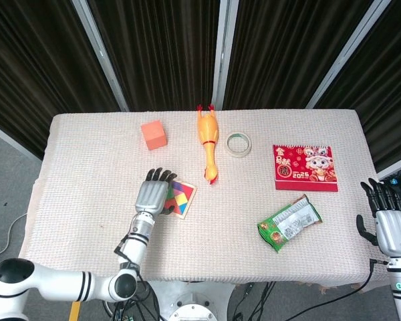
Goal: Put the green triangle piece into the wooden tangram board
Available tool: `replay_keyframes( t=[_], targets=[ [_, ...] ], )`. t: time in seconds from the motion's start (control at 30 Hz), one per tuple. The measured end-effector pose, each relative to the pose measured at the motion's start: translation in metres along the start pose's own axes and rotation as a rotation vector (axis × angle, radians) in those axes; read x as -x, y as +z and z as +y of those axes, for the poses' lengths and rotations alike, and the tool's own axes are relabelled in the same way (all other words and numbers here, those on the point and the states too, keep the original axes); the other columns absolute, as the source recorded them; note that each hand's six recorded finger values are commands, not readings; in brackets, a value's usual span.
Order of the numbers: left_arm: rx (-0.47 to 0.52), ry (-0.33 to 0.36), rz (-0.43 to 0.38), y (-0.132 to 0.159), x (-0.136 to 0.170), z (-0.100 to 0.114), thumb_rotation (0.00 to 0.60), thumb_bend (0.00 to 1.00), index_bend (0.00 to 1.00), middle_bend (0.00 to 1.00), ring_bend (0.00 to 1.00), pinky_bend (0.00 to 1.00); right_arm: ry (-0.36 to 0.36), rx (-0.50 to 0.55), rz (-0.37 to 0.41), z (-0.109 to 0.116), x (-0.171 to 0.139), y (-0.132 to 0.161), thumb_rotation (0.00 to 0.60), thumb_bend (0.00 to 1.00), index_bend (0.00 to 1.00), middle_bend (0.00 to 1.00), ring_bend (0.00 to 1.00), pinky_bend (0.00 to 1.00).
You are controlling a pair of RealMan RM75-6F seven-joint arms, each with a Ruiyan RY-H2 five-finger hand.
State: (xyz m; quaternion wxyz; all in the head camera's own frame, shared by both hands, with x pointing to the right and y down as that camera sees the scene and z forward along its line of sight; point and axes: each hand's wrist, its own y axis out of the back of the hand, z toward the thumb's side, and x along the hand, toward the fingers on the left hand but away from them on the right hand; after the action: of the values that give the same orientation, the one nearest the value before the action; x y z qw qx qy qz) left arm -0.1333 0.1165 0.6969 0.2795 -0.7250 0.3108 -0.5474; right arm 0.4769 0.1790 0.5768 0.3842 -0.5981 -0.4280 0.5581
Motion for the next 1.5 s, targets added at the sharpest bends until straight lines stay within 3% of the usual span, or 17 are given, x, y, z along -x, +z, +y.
replay_keyframes(
  t=[0.37, 0.77, 1.2, 1.5],
  targets=[
    [0.018, 0.026, -0.057, -0.020, -0.015, -0.006, 0.600, 0.21, 0.16, 0.10, 0.00, 0.03, 0.032, -0.018, -0.014, -0.007, 0.001, 0.002, 0.600, 0.44, 0.00, 0.00, 0.00, 0.00],
    [0.006, 0.017, -0.040, -0.029, -0.029, -0.020, 0.600, 0.21, 0.16, 0.10, 0.00, 0.03, 0.051, -0.014, -0.017, -0.013, 0.003, 0.002, 0.600, 0.44, 0.00, 0.00, 0.00, 0.00],
    [0.023, 0.033, -0.001, -0.033, -0.034, -0.015, 0.600, 0.21, 0.16, 0.10, 0.00, 0.03, 0.045, -0.014, -0.019, -0.011, 0.003, 0.001, 0.600, 0.44, 0.00, 0.00, 0.00, 0.00],
    [0.044, 0.049, -0.032, -0.023, -0.029, -0.009, 0.600, 0.21, 0.16, 0.10, 0.00, 0.03, 0.043, -0.016, -0.017, -0.011, 0.003, 0.002, 0.600, 0.44, 0.00, 0.00, 0.00, 0.00]
  ],
)
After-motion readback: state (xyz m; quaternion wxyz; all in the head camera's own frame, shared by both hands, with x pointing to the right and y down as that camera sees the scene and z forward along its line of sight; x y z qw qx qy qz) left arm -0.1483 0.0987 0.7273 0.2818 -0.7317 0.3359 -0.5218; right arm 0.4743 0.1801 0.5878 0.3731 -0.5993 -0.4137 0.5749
